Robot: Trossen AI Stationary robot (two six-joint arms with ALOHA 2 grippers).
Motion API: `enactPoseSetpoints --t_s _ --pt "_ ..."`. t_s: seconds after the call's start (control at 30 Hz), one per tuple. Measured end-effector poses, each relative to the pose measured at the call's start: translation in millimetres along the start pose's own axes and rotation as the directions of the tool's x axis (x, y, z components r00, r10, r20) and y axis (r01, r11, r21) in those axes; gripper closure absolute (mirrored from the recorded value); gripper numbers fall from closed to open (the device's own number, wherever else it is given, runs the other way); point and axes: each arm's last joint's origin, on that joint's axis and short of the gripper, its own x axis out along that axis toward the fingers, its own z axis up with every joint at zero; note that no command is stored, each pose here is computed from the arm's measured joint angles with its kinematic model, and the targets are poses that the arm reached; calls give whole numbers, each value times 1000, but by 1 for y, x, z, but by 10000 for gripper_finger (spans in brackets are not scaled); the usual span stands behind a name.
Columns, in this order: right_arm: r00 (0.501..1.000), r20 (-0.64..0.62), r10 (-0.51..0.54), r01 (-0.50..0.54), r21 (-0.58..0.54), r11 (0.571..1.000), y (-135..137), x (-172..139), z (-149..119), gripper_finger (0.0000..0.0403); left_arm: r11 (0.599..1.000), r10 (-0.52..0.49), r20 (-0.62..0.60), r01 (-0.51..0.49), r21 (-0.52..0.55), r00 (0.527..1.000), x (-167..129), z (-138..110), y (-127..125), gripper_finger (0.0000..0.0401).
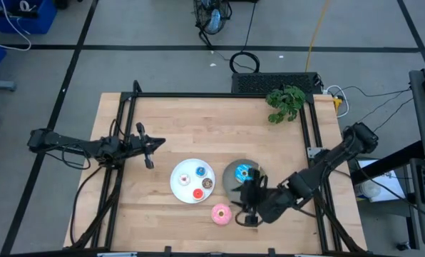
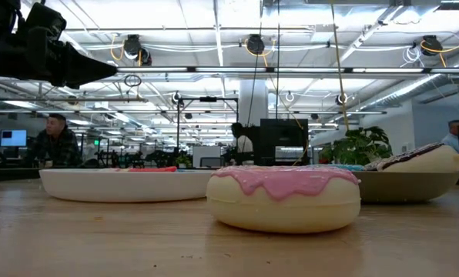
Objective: Pick & Place donuts
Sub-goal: Put the large pink donut on the green plate
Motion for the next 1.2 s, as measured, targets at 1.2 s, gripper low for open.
enactPoseSetpoints --t_s 1.2 --pt "916 280 287 -227 -226 947 -5 79 -113 402 1000 -5 -4 5 -18 1000 0 0 0 380"
